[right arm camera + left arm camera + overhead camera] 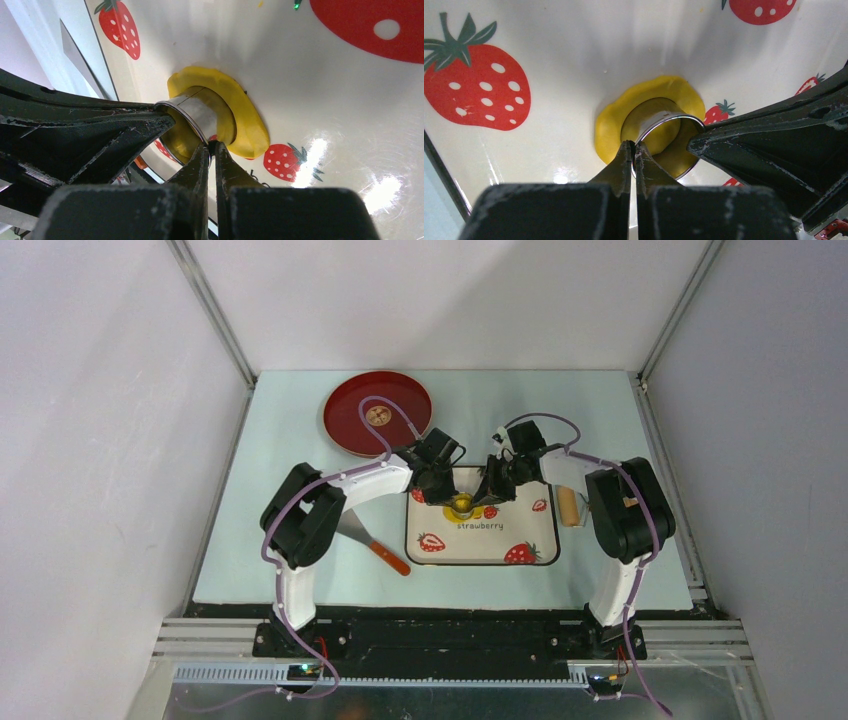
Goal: Roll out the dumpling wrappers from the dough
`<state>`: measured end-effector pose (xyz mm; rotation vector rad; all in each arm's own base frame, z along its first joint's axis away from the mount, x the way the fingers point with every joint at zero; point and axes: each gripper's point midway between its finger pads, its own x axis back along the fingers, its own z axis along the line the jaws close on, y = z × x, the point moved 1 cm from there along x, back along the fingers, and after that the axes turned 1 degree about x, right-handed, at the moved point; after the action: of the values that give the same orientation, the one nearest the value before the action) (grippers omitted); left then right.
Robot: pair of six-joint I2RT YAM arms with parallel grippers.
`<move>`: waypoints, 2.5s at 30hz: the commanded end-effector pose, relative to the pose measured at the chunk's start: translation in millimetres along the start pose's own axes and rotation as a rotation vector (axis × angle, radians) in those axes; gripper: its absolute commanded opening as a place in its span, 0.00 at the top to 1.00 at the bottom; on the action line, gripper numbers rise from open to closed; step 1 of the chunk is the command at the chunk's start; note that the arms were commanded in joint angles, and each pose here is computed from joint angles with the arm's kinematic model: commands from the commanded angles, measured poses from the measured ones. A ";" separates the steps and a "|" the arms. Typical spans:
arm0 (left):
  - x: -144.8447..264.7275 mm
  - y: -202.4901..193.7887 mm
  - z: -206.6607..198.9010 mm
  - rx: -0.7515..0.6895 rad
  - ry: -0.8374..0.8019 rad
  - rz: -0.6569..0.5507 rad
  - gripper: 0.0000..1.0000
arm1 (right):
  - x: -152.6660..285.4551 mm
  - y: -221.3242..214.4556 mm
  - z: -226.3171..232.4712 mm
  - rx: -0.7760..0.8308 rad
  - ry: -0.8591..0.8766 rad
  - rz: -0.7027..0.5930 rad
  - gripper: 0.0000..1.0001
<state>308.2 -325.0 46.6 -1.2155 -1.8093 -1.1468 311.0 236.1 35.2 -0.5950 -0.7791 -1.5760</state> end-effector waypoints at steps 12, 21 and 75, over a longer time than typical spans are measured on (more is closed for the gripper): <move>-19.6 -27.1 10.4 0.019 0.047 0.080 1.00 | -39.3 -89.7 -67.1 -0.124 -0.250 0.271 1.00; -12.2 -20.1 10.7 0.010 0.036 0.061 1.00 | -26.0 -82.9 -51.3 -0.105 -0.195 0.255 0.97; 26.7 6.2 -14.5 -0.070 -0.134 0.057 0.69 | 37.0 -25.7 19.7 -0.034 -0.042 0.140 0.35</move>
<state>300.3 -324.6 60.3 -1.3694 -1.7878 -1.1077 272.6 221.7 54.1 -0.7634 -0.7329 -1.4397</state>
